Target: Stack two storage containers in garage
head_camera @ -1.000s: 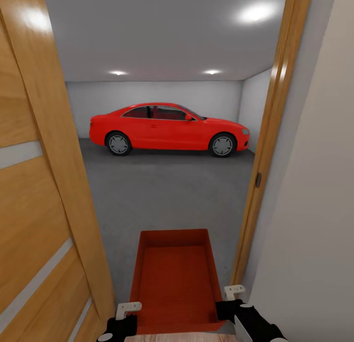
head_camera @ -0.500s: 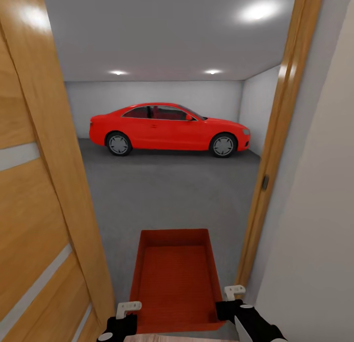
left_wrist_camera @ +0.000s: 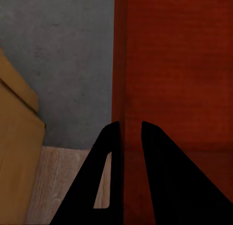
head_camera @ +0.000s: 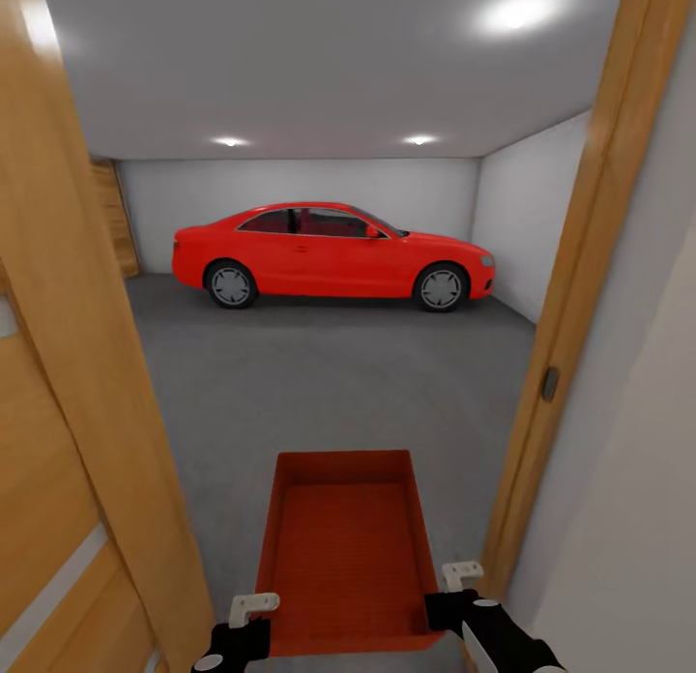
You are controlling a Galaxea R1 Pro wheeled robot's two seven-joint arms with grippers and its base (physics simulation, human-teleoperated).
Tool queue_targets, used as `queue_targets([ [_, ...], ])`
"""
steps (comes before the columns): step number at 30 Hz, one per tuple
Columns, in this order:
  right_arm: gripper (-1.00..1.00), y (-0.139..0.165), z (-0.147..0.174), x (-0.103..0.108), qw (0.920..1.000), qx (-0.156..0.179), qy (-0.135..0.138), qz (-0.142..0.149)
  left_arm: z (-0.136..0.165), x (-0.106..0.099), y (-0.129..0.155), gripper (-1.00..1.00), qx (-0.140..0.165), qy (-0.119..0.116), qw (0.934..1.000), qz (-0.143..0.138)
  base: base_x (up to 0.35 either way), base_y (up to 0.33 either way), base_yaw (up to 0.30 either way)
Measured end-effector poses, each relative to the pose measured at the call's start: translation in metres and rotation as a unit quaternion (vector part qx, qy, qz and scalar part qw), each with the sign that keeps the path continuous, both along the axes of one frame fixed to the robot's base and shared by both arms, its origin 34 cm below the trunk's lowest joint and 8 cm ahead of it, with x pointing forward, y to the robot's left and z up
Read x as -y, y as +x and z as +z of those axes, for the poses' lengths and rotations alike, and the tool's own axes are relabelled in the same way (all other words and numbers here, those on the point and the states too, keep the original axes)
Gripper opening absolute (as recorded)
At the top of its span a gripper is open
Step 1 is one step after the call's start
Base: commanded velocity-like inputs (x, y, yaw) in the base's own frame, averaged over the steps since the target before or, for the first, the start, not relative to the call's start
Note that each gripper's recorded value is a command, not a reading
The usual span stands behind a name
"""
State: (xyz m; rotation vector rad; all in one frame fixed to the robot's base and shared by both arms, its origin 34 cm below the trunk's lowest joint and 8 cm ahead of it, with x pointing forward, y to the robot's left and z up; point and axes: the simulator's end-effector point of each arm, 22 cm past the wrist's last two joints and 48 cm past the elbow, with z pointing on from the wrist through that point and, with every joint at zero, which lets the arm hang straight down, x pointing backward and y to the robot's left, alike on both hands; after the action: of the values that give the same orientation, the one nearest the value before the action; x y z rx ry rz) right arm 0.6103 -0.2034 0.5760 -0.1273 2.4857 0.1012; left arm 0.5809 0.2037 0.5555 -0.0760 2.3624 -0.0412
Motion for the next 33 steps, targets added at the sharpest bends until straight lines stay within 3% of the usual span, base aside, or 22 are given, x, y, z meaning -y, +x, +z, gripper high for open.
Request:
queue_targets([
  [33,-1.00,0.0002,0.0002,-0.0010,1.0000,0.000,0.000,-0.001,-0.0001,-0.0010,0.0001,-1.00,0.000,-0.001,1.0000,0.000,0.304,0.014,0.000],
])
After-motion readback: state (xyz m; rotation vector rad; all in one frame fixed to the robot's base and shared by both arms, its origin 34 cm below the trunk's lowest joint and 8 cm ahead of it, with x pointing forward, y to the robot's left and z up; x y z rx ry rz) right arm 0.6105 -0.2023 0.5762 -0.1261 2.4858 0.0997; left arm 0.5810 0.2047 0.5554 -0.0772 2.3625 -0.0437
